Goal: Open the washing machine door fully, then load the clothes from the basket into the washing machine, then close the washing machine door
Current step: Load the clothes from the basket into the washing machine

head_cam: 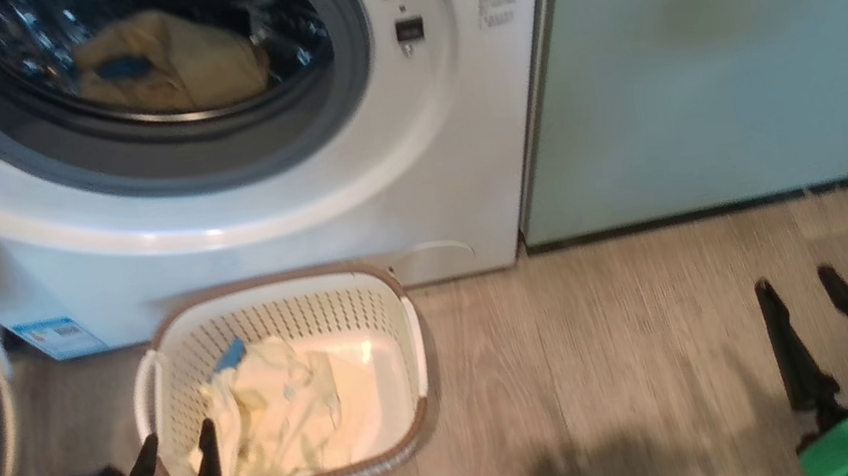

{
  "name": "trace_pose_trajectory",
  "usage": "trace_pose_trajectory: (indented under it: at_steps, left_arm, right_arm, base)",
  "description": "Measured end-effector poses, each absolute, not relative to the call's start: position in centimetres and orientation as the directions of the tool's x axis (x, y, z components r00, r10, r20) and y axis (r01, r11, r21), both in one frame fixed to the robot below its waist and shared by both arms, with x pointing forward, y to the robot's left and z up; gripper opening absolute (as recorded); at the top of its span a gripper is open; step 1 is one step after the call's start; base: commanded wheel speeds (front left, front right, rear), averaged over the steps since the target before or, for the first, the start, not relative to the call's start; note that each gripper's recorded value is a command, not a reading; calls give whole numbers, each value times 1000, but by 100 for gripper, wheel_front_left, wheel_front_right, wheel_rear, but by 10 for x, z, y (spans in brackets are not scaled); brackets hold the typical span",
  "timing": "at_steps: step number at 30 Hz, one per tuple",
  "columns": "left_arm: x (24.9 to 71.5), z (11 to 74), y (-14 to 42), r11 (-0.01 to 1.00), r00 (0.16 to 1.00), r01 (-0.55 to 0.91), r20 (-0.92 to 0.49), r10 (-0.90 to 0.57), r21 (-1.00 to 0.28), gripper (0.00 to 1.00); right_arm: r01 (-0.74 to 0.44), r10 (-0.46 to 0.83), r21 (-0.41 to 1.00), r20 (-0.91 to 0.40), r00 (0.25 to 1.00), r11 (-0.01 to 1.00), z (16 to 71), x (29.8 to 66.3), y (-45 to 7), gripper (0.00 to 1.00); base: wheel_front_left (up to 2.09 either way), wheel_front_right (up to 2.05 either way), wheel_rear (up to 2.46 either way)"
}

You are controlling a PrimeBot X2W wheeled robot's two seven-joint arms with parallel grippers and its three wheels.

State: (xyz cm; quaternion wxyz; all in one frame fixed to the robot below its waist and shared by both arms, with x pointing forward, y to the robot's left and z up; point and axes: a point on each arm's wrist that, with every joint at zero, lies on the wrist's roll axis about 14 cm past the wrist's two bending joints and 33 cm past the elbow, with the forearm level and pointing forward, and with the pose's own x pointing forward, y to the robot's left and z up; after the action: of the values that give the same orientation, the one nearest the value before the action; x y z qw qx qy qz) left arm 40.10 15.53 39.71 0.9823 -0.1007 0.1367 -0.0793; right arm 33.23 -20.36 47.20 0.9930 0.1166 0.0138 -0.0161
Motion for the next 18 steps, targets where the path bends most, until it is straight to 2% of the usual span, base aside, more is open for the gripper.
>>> trace_pose_trajectory:
  at_steps: [10, 18]
  left_arm:
    - [438, 326, 107, 945, 853, 182, -434, -289, -272, 100]
    - [448, 260, 87, 938, 716, 203, -611, -338, -281, 100]
  right_arm:
    - [55, -39, 210, -78, 996, 976, 457, 367, -211, 100]
    - [57, -33, 185, -129, 991, 981, 435, 393, -214, 100]
  base:
    - [0, 0, 0]
    - [0, 0, 0]
